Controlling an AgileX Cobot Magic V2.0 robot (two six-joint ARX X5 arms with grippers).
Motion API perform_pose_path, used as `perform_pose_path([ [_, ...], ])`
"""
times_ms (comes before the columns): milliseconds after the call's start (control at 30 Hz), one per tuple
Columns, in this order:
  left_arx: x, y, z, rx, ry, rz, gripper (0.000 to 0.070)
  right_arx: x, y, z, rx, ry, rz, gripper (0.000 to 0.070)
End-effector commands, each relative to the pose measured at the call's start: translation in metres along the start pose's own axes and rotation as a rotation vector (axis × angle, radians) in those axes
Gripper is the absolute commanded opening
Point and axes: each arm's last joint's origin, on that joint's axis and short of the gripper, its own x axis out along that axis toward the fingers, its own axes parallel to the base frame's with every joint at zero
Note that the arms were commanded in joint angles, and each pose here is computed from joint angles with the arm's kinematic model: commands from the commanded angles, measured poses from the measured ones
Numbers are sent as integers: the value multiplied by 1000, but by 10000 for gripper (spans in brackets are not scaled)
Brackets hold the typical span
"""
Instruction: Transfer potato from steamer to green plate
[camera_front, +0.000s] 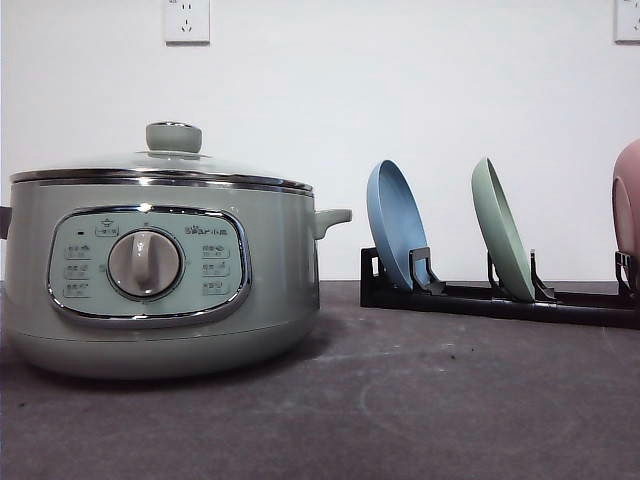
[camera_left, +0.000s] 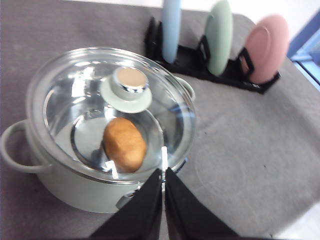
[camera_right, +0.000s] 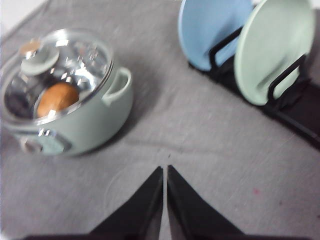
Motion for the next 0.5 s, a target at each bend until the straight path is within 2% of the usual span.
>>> perform_pose_path([
  [0, -2, -2, 5, 48, -14, -11, 0, -1, 2, 4, -36, 3, 13, 1],
  [200, -2, -3, 5, 53, -15, -17, 13, 0, 4, 4, -41, 10, 27, 3],
  [267, -2, -3, 6, 53, -17, -16, 99, 0, 4, 4, -38, 10, 27, 46],
  [300, -2, -3, 6, 52, -17, -16, 181, 0, 4, 4, -36, 10, 27, 117],
  [400, -2, -3, 6, 50, -17, -16, 497, 0, 3, 4, -25, 10, 27, 455],
  [467, -2, -3, 6, 50, -17, -16, 638, 1, 3, 4, -18, 11, 26, 581],
])
